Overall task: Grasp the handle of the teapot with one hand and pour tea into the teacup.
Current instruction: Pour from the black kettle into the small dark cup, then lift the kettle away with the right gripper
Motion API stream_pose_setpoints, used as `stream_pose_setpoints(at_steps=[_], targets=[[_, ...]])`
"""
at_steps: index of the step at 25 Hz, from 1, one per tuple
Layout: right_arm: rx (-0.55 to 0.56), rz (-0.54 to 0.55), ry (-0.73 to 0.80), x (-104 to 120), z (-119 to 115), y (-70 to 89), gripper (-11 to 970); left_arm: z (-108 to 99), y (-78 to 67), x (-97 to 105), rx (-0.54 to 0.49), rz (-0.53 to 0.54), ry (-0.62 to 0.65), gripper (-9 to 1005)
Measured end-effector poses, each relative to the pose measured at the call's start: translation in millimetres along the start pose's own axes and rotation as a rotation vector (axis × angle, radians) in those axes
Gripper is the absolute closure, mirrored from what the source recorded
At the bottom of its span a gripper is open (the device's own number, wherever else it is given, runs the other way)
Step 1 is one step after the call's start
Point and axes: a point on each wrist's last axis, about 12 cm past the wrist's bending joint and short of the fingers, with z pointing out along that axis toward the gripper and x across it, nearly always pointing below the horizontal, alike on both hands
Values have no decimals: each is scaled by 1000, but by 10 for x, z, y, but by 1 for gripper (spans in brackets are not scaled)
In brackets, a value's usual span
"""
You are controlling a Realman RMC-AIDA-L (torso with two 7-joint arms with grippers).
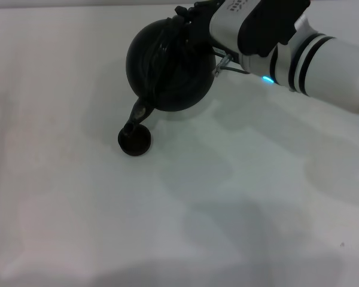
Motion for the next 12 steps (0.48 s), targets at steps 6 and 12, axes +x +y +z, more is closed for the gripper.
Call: stream_pose_setpoints(at_steps=[6,12], targets=[[16,-30,-6,61,15,5,771,-7,6,2,-2,0,1,134],[26,-98,-33,109,22,63,774,-4,-4,4,0,-1,1,134]])
